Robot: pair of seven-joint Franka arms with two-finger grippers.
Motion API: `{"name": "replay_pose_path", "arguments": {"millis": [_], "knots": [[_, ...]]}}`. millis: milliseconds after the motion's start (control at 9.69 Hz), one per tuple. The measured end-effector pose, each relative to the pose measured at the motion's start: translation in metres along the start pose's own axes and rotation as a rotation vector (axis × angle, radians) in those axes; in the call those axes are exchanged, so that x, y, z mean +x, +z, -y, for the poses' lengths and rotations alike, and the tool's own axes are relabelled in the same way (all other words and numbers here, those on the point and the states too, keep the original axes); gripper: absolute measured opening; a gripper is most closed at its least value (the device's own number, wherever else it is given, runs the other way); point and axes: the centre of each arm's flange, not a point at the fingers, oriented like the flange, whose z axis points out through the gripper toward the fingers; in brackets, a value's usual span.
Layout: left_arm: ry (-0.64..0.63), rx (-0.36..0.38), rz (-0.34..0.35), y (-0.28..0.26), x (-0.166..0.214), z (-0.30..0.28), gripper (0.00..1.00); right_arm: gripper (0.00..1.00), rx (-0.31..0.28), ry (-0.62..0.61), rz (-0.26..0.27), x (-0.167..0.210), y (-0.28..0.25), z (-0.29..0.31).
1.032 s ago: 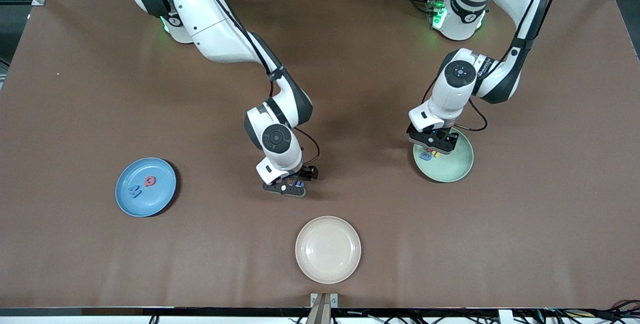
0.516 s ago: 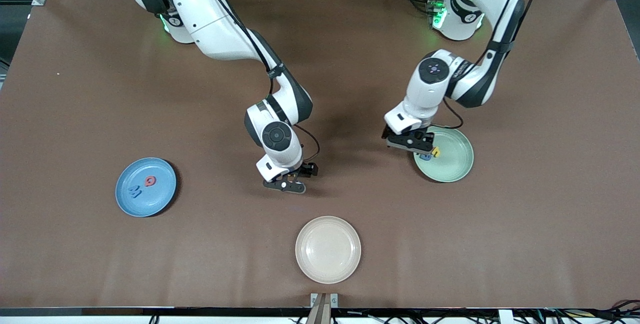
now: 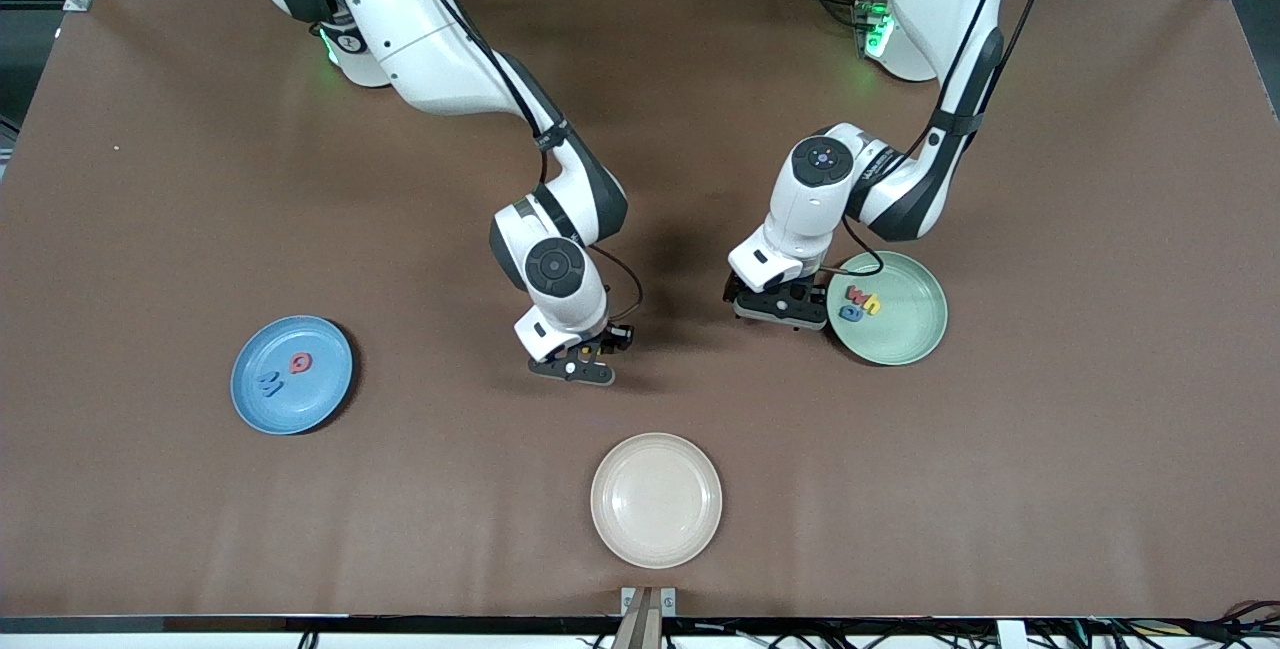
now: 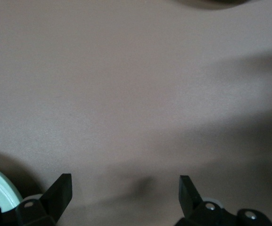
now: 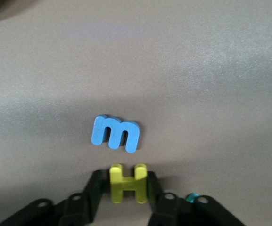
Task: Sort uppercase to blue plate, lowercase to green plate
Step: 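Release the pink M on the green plate while the right gripper grasps H, then place the yellow H on the blue plate while the left gripper reaches m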
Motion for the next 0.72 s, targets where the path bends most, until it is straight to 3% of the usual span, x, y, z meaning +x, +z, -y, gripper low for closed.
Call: {"name": "replay_pose_path", "arguments": {"millis": [103,413,722], "knots": [[-0.003,0.0,-0.004,-0.001,0.002,0.001,1.0,0.33,0.001,-0.001,0.002,-0.001,-0.003,0.001],[-0.017,-0.005,-0.023,-0.005,0.017,-0.002,1.0,0.33,-0.004,0.006,0.006,0.003,-0.01,-0.003],[-0.065,0.006,0.013,-0.028,0.054,-0.019,1.0,0.33,-0.021,-0.012,0.037,0.034,-0.065,-0.037]]}}
